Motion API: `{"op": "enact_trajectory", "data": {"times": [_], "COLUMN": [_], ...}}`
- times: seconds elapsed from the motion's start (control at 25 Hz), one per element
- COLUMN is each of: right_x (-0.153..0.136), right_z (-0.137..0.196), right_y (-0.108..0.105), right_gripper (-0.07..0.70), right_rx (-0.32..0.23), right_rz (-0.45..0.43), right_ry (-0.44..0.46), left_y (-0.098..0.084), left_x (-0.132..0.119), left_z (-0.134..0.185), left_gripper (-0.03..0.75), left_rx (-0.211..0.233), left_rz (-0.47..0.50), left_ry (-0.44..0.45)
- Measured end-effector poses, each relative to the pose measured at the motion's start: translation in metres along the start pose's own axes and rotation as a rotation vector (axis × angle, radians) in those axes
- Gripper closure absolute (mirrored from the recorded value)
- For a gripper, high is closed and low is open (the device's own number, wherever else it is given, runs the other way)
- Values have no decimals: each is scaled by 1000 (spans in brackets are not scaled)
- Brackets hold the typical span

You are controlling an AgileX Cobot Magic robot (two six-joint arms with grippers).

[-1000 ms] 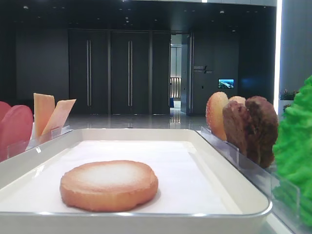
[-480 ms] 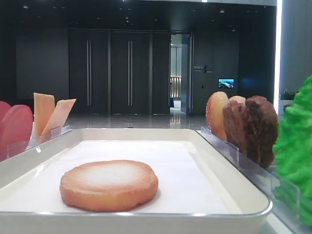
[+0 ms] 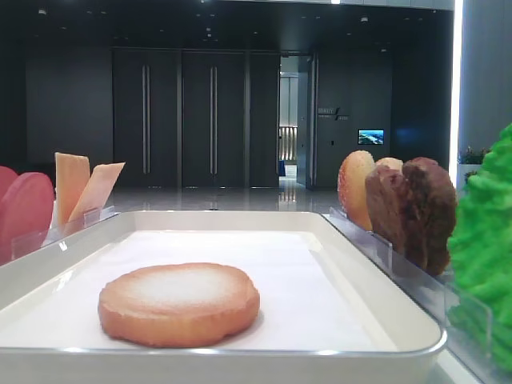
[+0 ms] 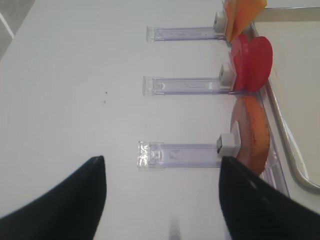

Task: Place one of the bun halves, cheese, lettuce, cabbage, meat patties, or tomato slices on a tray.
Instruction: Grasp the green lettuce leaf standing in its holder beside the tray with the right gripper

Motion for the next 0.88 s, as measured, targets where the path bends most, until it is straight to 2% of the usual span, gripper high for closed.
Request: {"op": "enact_trajectory", "data": {"times": [0.24, 0.56, 0.88], "right_x": [-5, -10, -17], "right_z": [10, 34, 41], "right_y": [28, 61, 84], "right_gripper": [47, 47, 47], "right_rx": [-6, 11, 30], "right_rz": [-49, -38, -69], "right_ry": [51, 126, 125], "left_y": [0, 0, 0], "left_x": [0, 0, 0], "left_z": [0, 0, 0], "left_gripper": [181, 181, 181], "left_rx": [0, 0, 0], "left_rz": [0, 0, 0], "left_ry": [0, 0, 0]}}
Point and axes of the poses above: a point on each arm's last joint axis where the gripper is mounted, x pointing back along that axis away from the gripper, y along the wrist's bending axis when the last joint is at zero, z = x × y, the point moved 5 cm from there along -x, pointing out along that axis toward the gripper, and after that the axes turned 1 degree about -x, right-handed, at the moved point
